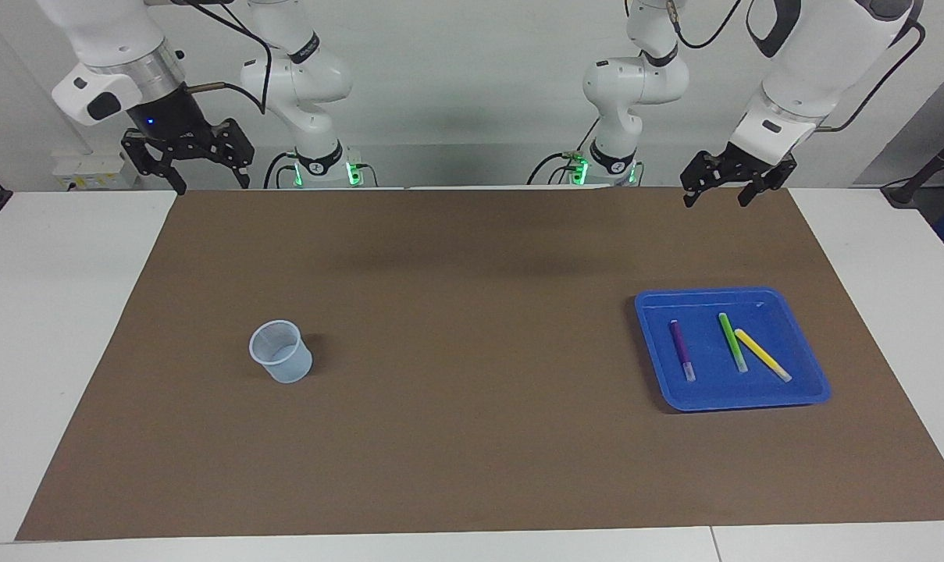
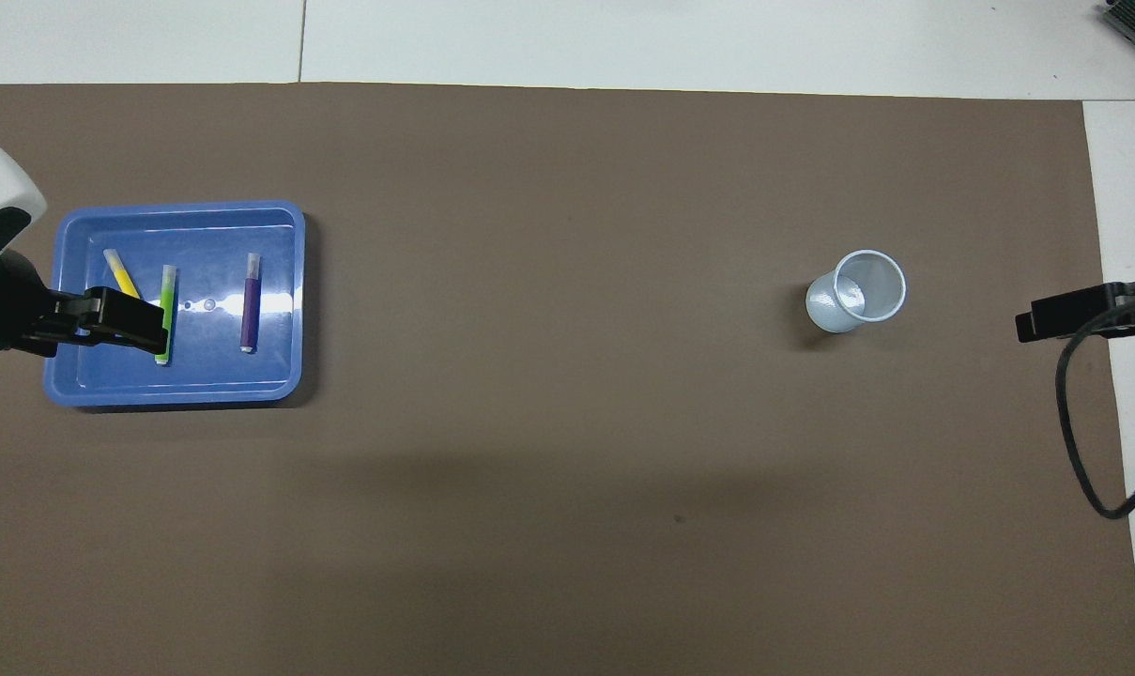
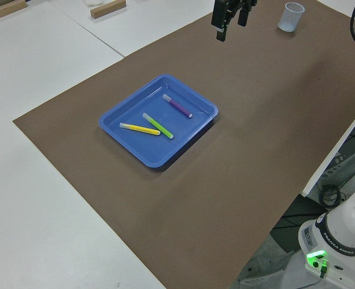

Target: Right arm passes pens to left for tray arrangement

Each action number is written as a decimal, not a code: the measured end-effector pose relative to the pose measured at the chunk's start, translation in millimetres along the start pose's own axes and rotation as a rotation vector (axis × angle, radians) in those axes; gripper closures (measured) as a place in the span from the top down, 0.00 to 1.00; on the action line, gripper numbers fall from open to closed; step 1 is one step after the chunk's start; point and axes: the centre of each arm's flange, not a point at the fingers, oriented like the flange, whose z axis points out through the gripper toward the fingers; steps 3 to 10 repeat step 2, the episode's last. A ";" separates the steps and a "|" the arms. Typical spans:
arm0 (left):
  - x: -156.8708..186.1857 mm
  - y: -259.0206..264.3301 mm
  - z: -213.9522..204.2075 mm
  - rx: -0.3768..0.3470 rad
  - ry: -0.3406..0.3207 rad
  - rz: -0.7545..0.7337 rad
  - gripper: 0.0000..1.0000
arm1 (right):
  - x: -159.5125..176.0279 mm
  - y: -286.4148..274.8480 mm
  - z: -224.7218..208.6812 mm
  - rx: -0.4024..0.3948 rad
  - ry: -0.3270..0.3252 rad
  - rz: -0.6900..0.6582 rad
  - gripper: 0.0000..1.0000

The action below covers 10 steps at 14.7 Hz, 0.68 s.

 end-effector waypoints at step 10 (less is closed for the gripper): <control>0.1 0.0 -0.1 0.000 0.001 0.000 1.00 | 0.0 0.0 0.0 0.000 0.000 0.000 1.00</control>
